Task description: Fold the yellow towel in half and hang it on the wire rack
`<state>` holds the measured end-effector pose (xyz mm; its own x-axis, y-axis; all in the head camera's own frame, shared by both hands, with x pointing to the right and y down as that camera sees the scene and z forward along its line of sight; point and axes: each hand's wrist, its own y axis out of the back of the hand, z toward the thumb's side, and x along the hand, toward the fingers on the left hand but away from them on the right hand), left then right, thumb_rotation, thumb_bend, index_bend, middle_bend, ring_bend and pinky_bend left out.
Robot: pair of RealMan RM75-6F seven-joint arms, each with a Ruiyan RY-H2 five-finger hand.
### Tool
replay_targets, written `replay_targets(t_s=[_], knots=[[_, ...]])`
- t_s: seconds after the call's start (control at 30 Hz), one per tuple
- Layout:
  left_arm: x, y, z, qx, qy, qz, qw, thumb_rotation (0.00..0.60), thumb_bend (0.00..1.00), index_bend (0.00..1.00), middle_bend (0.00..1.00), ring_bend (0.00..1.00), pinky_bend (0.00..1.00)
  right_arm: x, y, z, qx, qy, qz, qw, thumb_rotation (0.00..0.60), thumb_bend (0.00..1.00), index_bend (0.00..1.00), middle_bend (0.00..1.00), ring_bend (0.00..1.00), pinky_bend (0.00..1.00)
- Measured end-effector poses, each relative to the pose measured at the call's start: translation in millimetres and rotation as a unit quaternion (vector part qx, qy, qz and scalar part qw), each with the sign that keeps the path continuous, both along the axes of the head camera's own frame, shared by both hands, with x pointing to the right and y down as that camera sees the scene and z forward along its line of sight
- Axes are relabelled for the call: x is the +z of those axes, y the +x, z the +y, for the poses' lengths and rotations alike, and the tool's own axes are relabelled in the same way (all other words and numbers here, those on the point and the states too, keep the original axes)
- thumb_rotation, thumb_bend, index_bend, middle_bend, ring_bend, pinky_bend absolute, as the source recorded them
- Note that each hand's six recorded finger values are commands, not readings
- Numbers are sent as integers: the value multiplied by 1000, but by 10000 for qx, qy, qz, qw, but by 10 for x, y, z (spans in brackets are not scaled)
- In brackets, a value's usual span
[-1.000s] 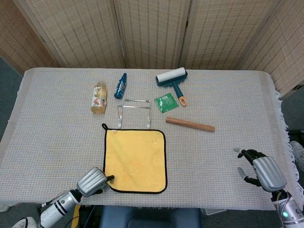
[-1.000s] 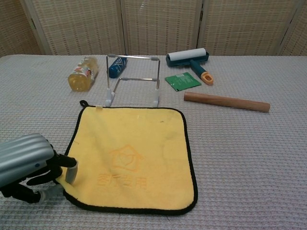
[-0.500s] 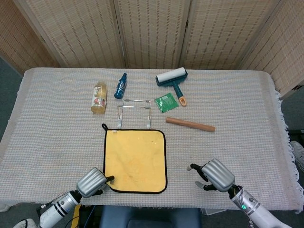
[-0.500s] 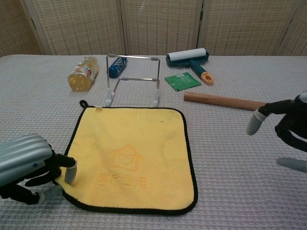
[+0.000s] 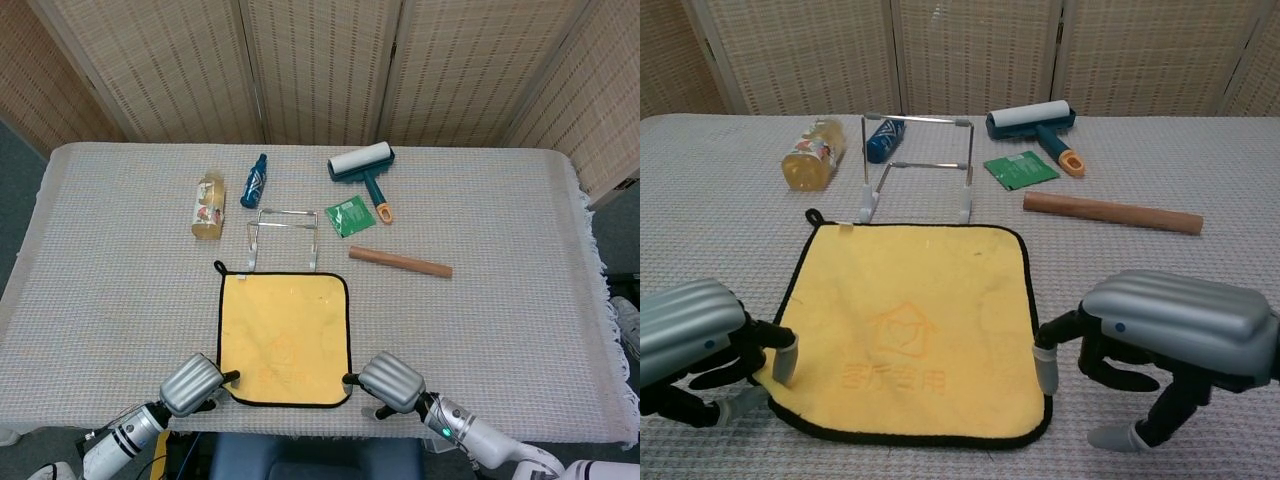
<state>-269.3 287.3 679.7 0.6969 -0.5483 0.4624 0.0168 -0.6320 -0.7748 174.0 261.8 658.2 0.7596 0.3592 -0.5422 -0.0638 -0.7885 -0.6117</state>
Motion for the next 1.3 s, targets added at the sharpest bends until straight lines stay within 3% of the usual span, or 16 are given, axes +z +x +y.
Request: replay_targets(t_s=[0.43,0.77,1.03,1.3], knots=[[-6,-41,11,-38,1,-14,10000,600,511,576,941,869,933,291,-311,17,-308,127,115,9994,600,264,461,909,1000,1000],[-17,-46,10,-57,19,5,10000,600,511,576,941,869,933,408,-379,37,-280,208,142,9993,600,270,484,914,1000,1000],[-31,-78,-5,-124,18,13,9999,600,511,576,941,869,933,433,-446,43,-285,315,90,9991,600,373,564,920,1000,1000],[-70,-104,-84,-455,-333,232,9981,600,511,576,941,869,933,365,-403,-64,-29,277,22,9996,600,388,575,922,1000,1000]])
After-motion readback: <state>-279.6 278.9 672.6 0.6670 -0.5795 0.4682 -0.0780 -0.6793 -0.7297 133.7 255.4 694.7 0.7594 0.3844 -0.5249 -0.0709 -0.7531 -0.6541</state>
